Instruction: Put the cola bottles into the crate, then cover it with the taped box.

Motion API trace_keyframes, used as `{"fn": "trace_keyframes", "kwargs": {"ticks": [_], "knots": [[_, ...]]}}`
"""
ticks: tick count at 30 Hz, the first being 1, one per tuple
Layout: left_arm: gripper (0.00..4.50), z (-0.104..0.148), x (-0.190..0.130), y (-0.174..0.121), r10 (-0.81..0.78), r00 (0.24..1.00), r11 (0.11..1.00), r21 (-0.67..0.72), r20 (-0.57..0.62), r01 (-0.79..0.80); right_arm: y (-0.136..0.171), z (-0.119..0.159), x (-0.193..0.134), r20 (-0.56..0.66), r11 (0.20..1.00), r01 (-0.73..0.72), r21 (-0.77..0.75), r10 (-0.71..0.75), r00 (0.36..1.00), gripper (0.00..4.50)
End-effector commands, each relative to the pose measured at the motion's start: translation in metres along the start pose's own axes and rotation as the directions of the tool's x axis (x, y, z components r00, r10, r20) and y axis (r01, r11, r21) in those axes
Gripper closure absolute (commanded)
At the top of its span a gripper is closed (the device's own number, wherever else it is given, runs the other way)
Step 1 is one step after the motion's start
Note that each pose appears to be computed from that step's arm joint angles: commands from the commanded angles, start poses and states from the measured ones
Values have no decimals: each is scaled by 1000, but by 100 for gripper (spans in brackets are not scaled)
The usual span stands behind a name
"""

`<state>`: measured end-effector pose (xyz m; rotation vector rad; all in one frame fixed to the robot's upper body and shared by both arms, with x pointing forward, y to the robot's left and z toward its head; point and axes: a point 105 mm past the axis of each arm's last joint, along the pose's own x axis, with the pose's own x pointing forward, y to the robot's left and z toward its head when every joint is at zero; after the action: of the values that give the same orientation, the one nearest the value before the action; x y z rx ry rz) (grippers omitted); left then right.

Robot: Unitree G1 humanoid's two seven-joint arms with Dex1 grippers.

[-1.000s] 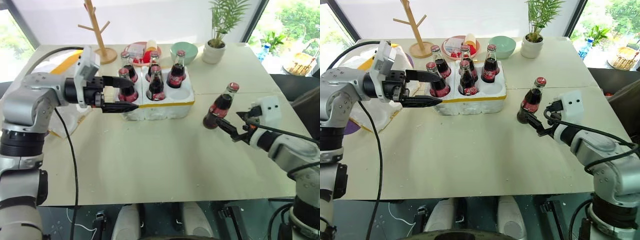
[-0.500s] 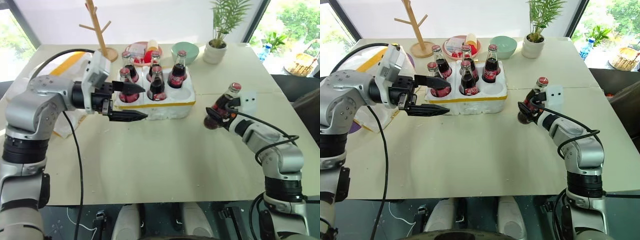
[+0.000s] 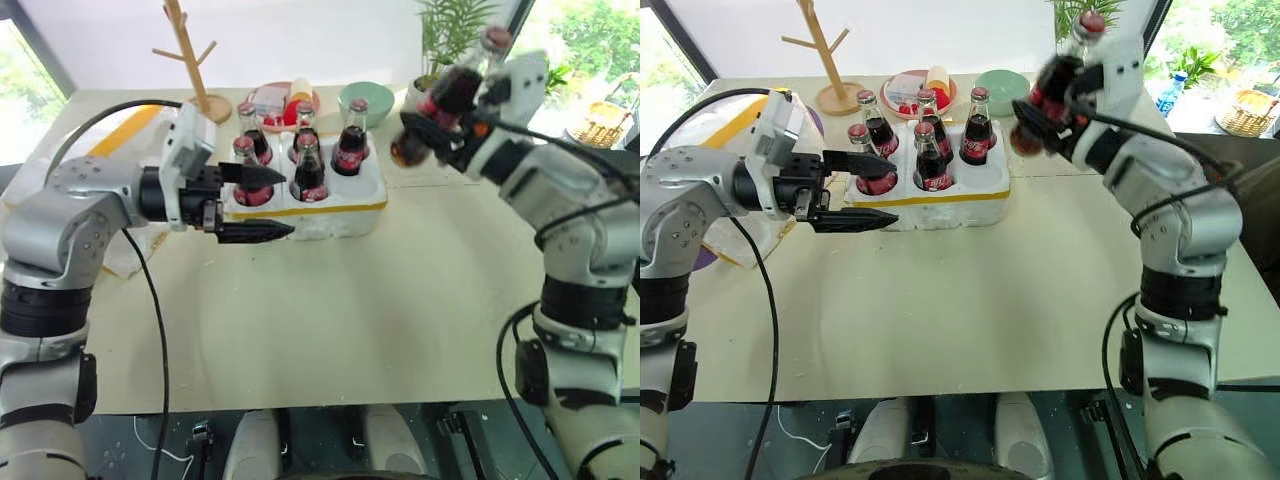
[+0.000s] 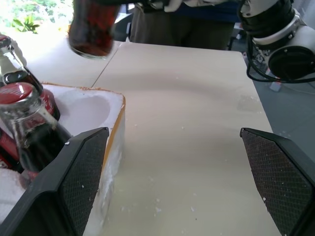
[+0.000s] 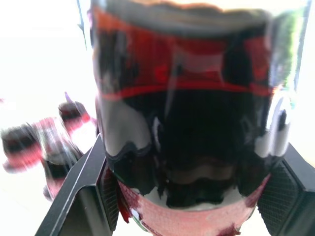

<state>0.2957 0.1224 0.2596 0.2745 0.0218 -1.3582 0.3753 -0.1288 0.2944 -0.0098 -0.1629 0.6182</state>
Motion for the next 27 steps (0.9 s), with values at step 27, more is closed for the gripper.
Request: {"fn": "trace_keyframes", "kwargs": {"ticks": [27], "knots": [[0, 12, -60, -2, 205, 977, 979, 26, -49, -204, 26, -46, 17, -203, 978, -206, -33, 195, 960, 3]]}}
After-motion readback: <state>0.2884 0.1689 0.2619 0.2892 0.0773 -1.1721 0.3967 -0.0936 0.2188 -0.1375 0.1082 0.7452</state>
